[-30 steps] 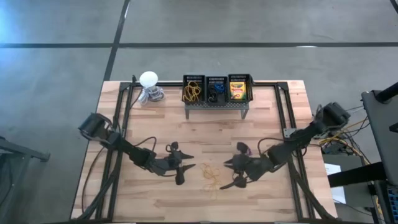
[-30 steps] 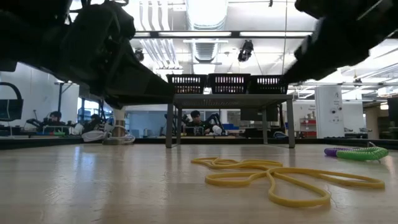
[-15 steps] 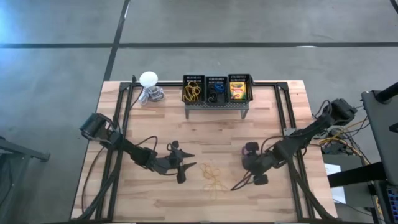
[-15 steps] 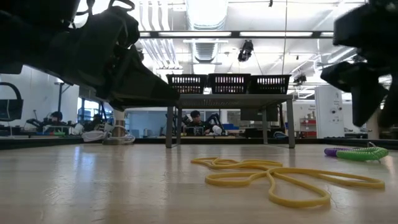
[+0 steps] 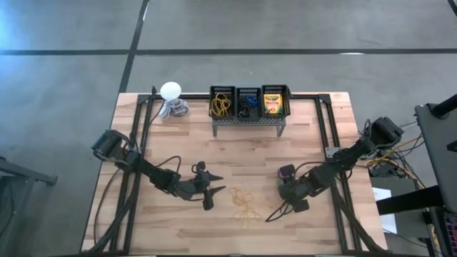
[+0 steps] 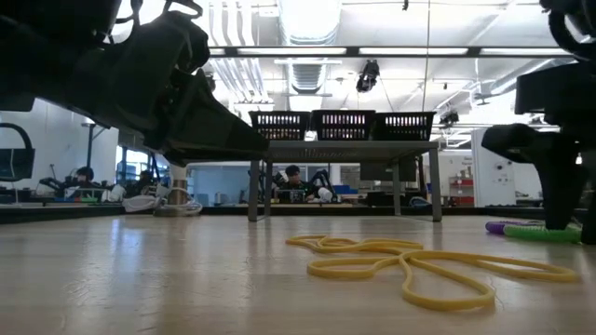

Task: Pick & Place Office Desk Supplies
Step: Put the green keychain into the middle black bin on the shelf

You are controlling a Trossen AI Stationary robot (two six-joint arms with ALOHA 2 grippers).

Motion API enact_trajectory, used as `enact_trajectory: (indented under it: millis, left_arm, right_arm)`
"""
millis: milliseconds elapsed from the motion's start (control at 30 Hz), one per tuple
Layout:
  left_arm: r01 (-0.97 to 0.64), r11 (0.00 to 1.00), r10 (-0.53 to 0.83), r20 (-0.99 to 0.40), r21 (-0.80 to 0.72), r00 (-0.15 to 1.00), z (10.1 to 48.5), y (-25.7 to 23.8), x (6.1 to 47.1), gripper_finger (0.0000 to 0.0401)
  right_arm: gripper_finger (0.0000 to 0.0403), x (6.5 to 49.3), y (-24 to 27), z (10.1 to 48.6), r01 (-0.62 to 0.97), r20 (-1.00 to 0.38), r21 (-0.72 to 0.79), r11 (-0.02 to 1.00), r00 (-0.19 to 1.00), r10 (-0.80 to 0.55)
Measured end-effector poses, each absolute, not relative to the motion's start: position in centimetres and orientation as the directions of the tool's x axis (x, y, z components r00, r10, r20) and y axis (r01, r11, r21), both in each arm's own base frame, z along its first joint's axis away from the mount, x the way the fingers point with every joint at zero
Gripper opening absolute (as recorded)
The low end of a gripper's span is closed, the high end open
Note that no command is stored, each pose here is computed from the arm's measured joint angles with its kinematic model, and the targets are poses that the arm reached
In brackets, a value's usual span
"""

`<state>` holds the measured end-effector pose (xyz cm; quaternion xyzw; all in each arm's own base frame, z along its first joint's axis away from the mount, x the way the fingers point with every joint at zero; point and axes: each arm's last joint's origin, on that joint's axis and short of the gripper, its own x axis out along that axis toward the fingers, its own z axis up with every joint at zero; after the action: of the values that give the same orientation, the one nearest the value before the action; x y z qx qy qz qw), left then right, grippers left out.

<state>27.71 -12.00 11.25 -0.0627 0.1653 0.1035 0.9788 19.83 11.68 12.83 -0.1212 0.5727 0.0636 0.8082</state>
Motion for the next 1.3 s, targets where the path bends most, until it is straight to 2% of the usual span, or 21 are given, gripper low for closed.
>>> enact_trajectory:
  millis: [233, 300, 400, 500, 633, 800, 867, 933, 1067, 1300]
  left_arm:
    - [-0.225, 0.971, 0.183, -0.339, -0.087, 0.923, 11.2, -12.0, 27.7, 0.0174]
    - [-0.225, 0.971, 0.183, -0.339, -0.087, 0.923, 11.2, -12.0, 27.7, 0.0174]
    - [-0.225, 0.97, 0.183, -0.338, -0.087, 0.923, 11.2, -12.0, 27.7, 0.0174]
    - [-0.225, 0.971, 0.183, -0.339, -0.087, 0.923, 11.2, -12.0, 27.7, 0.0174]
    - [-0.231, 0.969, 0.186, -0.351, -0.091, 0.918, 11.1, -11.9, 27.6, 0.0174]
    - [-0.232, 0.968, 0.186, -0.353, -0.092, 0.917, 11.1, -11.9, 27.6, 0.0174]
    - [-0.233, 0.968, 0.187, -0.352, -0.093, 0.917, 11.1, -11.9, 27.7, 0.0174]
    - [-0.233, 0.968, 0.187, -0.353, -0.092, 0.917, 11.1, -11.9, 27.7, 0.0174]
    - [-0.236, 0.968, 0.191, -0.356, -0.089, 0.915, 11.1, -11.8, 27.7, 0.0174]
    - [-0.24, 0.968, 0.197, -0.377, -0.071, 0.905, 10.8, -11.7, 27.6, 0.0175]
  right_arm:
    - [0.004, 20.1, 11.9, 12.4, -0.193, -0.937, -0.099, 0.976, 0.348, -0.026]
    - [0.0021, 20.6, 12.2, 12.6, -0.186, -0.912, -0.075, 0.98, 0.41, 0.008]
    - [0.0017, 22.0, 12.9, 12.8, -0.207, -0.817, -0.035, 0.978, 0.57, 0.091]
    - [0.0018, 23.1, 13.6, 13.1, -0.26, -0.641, -0.048, 0.964, 0.749, 0.169]
    - [0.0018, 23.7, 13.5, 13.4, -0.235, -0.369, -0.154, 0.96, 0.915, 0.164]
    - [0.0018, 24.8, 11.8, 15.4, -0.098, -0.032, -0.231, 0.968, 0.995, 0.094]
    - [0.0018, 25.4, 10.4, 16.4, -0.027, 0.044, -0.217, 0.976, 0.998, 0.038]
    - [0.0018, 26.6, 8.8, 17.4, 0.032, 0.068, -0.194, 0.981, 0.997, -0.019]
    - [0.0018, 29.2, 4.6, 19.5, 0.081, 0.024, -0.21, 0.974, 0.997, -0.078]
    - [0.0018, 32.5, -3.6, 25.2, 0.223, -0.199, -0.219, 0.95, 0.943, -0.268]
